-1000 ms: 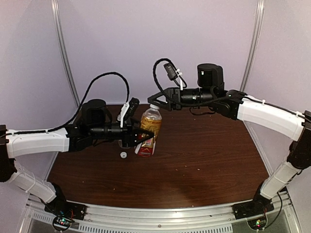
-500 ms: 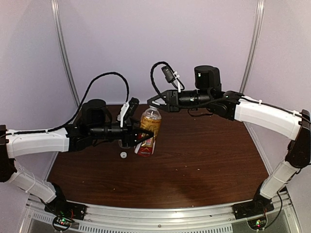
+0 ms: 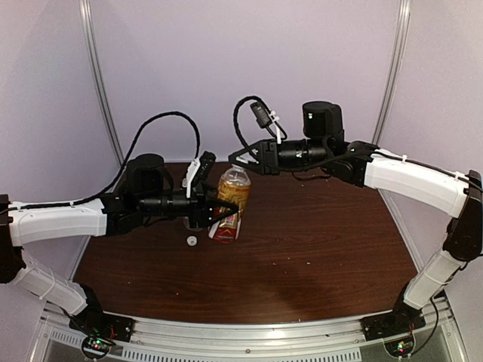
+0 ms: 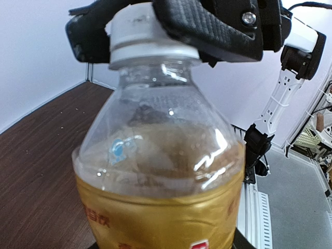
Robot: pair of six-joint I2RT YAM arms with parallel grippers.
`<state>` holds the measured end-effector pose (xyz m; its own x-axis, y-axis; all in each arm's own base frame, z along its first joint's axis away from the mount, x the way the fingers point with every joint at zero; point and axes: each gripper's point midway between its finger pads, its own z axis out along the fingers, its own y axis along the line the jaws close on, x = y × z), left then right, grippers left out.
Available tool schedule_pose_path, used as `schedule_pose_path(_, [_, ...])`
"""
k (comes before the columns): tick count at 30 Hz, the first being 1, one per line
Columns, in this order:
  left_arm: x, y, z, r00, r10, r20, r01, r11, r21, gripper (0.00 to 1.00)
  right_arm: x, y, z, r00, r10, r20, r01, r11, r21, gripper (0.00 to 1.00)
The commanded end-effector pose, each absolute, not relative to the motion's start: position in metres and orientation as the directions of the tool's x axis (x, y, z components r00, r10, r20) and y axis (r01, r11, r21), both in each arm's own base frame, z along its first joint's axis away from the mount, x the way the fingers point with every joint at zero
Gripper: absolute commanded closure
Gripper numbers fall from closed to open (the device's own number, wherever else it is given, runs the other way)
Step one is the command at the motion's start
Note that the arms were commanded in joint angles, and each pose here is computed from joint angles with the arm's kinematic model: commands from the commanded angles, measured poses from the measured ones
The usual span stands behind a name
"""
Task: Unscrew the bottle caps
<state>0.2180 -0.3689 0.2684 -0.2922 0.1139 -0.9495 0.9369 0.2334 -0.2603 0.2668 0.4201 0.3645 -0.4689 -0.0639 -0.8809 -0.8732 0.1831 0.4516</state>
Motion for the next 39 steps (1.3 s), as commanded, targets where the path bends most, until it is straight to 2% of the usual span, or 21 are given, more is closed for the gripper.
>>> schedule_pose_path(1, [0.199, -0.37, 0.304, -0.206, 0.041, -0.978, 0.974, 0.108, -0.201, 0.67, 0.245, 0.419, 0.38, -0.346, -0.083, -0.935, -0.938, 0.015, 0.346, 1.0])
schedule_pose_path(5, [0.171, -0.37, 0.316, -0.2, 0.008, -0.98, 0.978, -0.064, -0.2, 0.67, 0.212, 0.416, 0.385, -0.223, -0.103, -0.969, -0.951, -0.198, 0.24, 0.98])
schedule_pose_path(8, [0.155, -0.368, 0.324, -0.201, -0.014, -0.98, 0.967, -0.162, -0.196, 0.67, 0.196, 0.411, 0.384, -0.155, -0.107, -0.982, -0.934, -0.308, 0.181, 0.94])
schedule_pose_path(12, [0.145, -0.367, 0.33, -0.202, -0.029, -0.979, 0.955, -0.229, -0.19, 0.67, 0.188, 0.409, 0.383, -0.136, -0.108, -0.985, -0.902, -0.399, 0.168, 0.9])
schedule_pose_path(15, [0.144, -0.367, 0.33, -0.205, -0.028, -0.978, 0.952, -0.236, -0.192, 0.67, 0.187, 0.407, 0.382, -0.14, -0.11, -0.984, -0.893, -0.414, 0.174, 0.85])
schedule_pose_path(19, [0.145, -0.368, 0.327, -0.205, -0.025, -0.978, 0.954, -0.229, -0.194, 0.67, 0.195, 0.407, 0.383, -0.152, -0.109, -0.982, -0.915, -0.36, 0.182, 0.8])
schedule_pose_path(22, [0.149, -0.368, 0.325, -0.205, -0.021, -0.979, 0.958, -0.207, -0.196, 0.67, 0.209, 0.409, 0.384, -0.179, -0.115, -0.977, -0.944, -0.258, 0.203, 0.74])
schedule_pose_path(27, [0.16, -0.37, 0.317, -0.206, 0.005, -0.979, 0.97, -0.134, -0.205, 0.67, 0.227, 0.407, 0.386, -0.241, -0.118, -0.963, -0.962, -0.101, 0.253, 0.53])
schedule_pose_path(32, [0.174, -0.373, 0.308, -0.213, 0.03, -0.977, 0.975, -0.054, -0.214, 0.67, 0.23, 0.399, 0.399, -0.276, -0.081, -0.958, -0.96, -0.032, 0.279, 0.34])
schedule_pose_path(35, [0.182, -0.374, 0.305, -0.217, 0.039, -0.975, 0.976, -0.012, -0.217, 0.67, 0.235, 0.396, 0.404, -0.3, -0.065, -0.952, -0.954, 0.022, 0.3, 0.28])
schedule_pose_path(39, [0.191, -0.375, 0.301, -0.223, 0.05, -0.974, 0.974, 0.043, -0.221, 0.67, 0.251, 0.393, 0.406, -0.351, -0.035, -0.936, -0.93, 0.129, 0.344, 0.25])
